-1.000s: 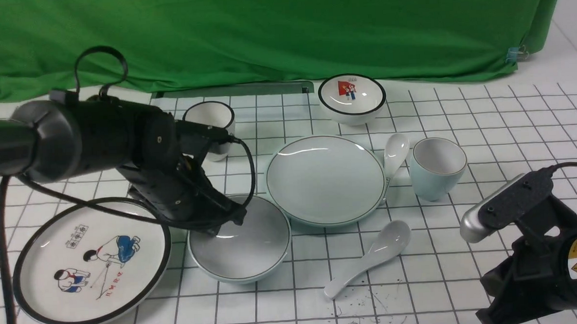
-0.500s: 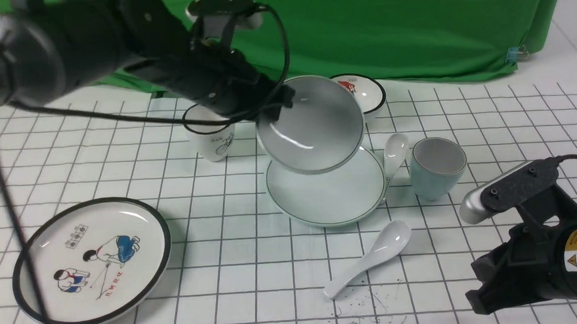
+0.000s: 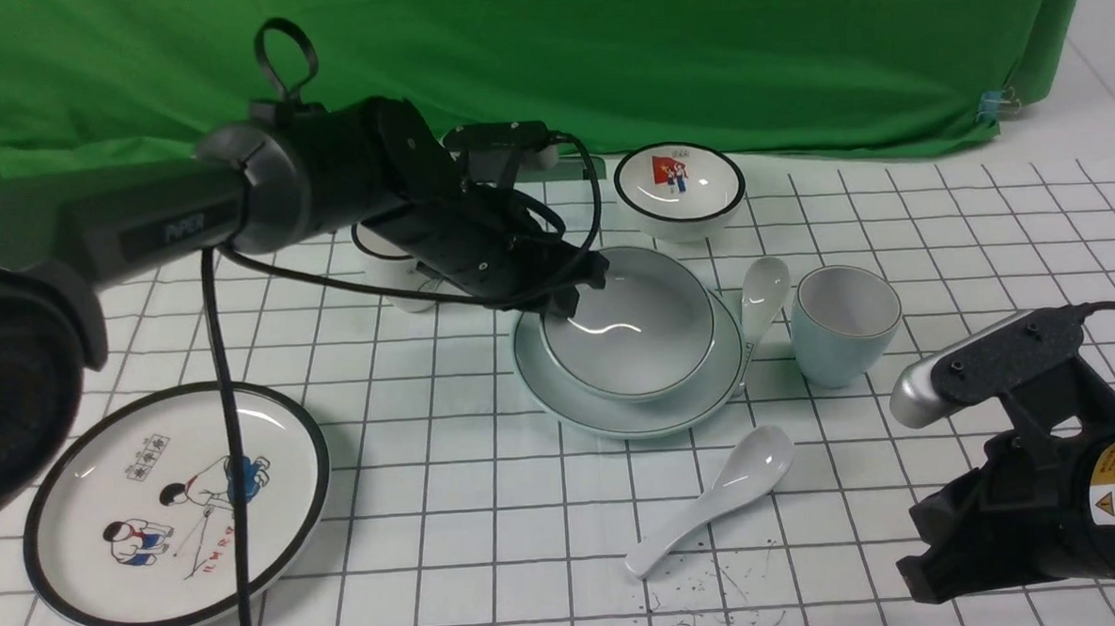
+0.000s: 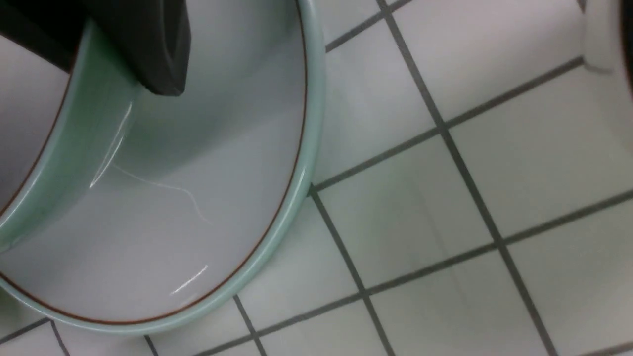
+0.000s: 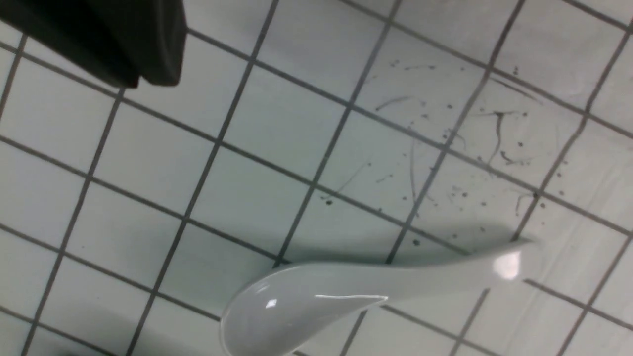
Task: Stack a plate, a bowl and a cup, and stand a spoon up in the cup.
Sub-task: Use the left arm to put the blue rice bowl into the blue large plate in the middle
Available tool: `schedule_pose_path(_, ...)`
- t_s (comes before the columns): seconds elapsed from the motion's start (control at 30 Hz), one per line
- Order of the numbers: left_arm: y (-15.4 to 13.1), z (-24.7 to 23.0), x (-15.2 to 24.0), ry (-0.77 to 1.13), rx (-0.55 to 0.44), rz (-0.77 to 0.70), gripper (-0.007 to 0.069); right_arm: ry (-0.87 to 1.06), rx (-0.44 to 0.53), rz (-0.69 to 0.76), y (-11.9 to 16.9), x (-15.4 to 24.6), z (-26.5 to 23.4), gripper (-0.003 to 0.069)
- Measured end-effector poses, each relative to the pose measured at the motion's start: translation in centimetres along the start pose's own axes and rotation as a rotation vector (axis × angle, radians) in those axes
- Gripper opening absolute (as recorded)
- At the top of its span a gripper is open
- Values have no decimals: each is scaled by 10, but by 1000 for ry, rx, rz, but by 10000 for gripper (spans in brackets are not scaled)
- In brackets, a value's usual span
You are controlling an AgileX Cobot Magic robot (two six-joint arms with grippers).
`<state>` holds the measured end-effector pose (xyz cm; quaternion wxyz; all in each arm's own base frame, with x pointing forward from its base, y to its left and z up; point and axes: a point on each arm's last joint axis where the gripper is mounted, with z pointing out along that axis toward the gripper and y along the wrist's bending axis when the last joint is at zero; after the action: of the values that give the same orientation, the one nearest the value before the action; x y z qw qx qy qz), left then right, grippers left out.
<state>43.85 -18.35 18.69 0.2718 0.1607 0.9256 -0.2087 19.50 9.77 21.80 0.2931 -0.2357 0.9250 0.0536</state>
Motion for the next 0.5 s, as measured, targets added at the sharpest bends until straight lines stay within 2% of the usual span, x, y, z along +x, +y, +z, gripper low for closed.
schedule_pose_path(0.13,0,0,-1,-9,-3,3,23,-3,0,0,0,0,0,85)
schedule_pose_path(0.23,0,0,-2,-15,-6,6,86,-3,0,-1,0,0,0,96)
schedule_pose_path(0.3,0,0,-2,-12,-7,20,188,-3,0,-16,0,0,0,130)
schedule_pose_path(0.33,0,0,-2,-9,-7,21,196,-3,0,-16,0,0,0,134)
schedule_pose_path(0.37,-1,-1,-1,-1,-5,30,262,-2,1,-23,0,-2,-1,180)
schedule_pose_path(0.5,-5,-14,-7,57,-10,62,392,-7,17,-6,-6,-25,-14,314)
